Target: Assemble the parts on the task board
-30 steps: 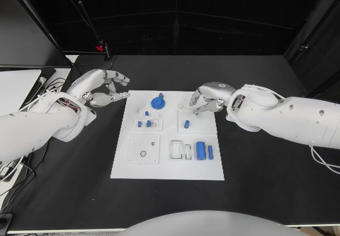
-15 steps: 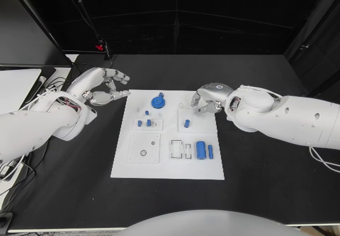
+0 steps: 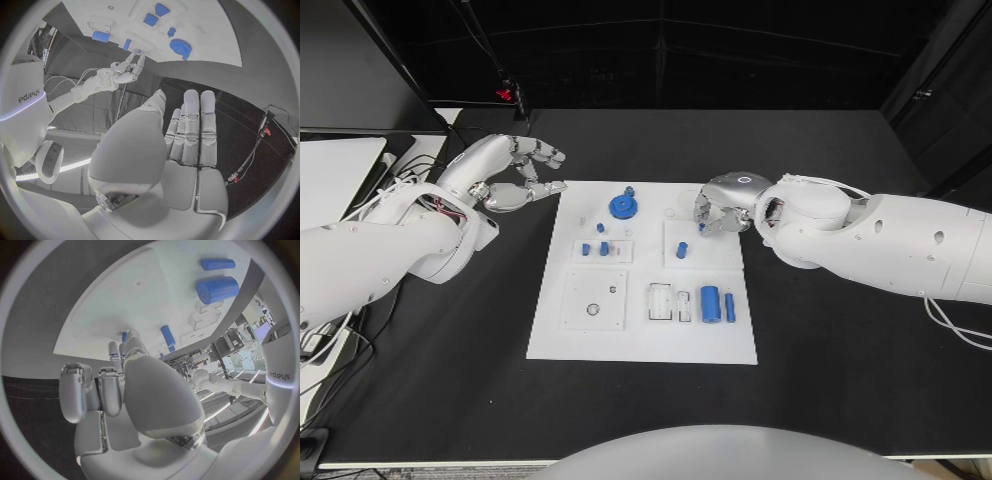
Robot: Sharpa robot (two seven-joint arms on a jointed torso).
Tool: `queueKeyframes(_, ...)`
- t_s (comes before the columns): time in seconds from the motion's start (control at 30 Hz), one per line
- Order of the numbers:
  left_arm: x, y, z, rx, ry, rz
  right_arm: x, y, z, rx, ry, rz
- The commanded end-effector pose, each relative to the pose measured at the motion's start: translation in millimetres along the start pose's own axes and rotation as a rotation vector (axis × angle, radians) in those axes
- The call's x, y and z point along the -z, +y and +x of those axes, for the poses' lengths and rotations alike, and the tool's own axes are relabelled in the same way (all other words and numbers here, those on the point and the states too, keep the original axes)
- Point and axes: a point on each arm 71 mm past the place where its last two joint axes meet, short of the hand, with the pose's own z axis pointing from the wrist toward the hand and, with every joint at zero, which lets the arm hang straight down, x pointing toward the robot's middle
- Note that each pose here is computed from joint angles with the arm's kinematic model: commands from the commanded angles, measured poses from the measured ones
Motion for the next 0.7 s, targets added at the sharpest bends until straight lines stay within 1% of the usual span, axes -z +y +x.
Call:
queueKeyframes(0.03, -0.7, -1.3, -1.7, 0.002, -0.012, 0.011, -0.9, -1.0, 1.9, 0.022, 0.036, 0.026)
queueKeyframes(0.27, -0.7, -2.0, -1.3, 0.005, -0.009, 0.014, -2.6, -1.1, 3.3, 0.025, 0.049, 0.034)
queueKeyframes(0.7, -0.9, -1.2, -1.1, 0.005, -0.004, 0.012, -4.3, 2.4, 4.1, 0.021, 0.040, 0.016)
